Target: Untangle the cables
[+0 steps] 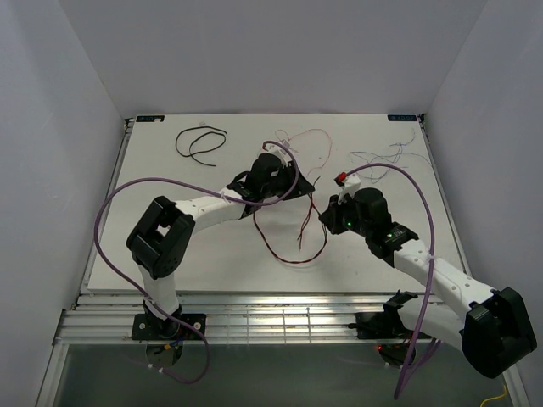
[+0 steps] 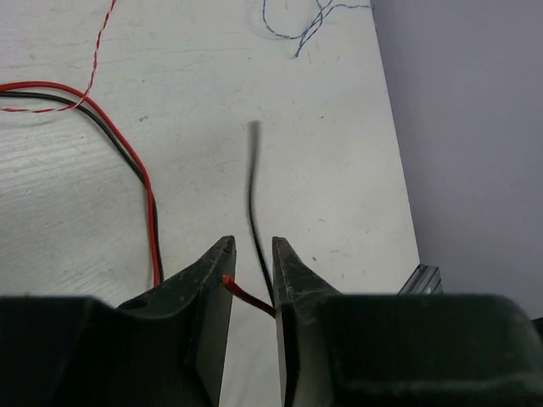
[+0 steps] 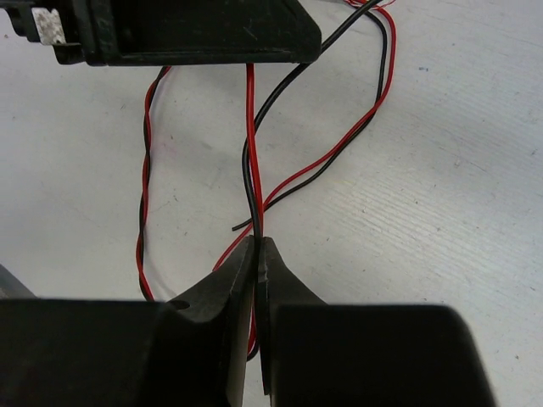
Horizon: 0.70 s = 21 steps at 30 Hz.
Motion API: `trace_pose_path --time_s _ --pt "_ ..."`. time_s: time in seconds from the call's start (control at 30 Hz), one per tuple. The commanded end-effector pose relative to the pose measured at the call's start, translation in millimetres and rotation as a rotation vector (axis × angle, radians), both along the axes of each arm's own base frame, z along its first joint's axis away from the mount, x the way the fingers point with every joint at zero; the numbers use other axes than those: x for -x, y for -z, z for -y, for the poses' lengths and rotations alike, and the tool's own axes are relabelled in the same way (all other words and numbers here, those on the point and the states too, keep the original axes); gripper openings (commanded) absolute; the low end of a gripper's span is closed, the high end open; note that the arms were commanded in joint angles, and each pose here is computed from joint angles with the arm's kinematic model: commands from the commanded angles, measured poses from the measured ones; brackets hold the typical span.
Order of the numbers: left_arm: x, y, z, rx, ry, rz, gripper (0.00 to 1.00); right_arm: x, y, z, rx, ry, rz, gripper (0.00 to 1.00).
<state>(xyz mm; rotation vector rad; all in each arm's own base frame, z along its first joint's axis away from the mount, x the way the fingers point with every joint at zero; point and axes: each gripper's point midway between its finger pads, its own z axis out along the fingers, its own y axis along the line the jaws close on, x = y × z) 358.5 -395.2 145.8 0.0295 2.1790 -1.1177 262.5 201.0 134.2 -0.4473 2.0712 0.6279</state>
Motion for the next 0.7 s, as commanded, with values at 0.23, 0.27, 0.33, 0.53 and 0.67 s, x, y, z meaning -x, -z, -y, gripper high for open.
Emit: trace_pose_path --time_s 0.23,0.27,0.33,0.53,0.67 --pt "4.1 -35.6 17.8 0.065 0.051 0.099 0.0 -5.2 -17.2 -2.0 -0.022 0.028 0.022 0.1" --pt "8.5 -38.7 20.1 0.073 0.081 0.112 0.0 -6.5 -19.4 -3.1 -0.032 0.035 0.018 0.18" --pt "13.6 -48.4 17.7 0.08 0.101 0.143 0.0 -5.5 -18.7 -2.2 -0.033 0.057 -0.027 0.32" --pt "48.6 -67.5 9.1 0.122 0.231 0.228 0.0 -9.2 -46.2 -0.7 -0.135 0.134 -0.026 0.78" --pt "66.2 -80.4 1.9 0.145 0.284 0.262 0.0 -15.7 -54.4 13.6 -0.196 0.265 -0.029 0.9"
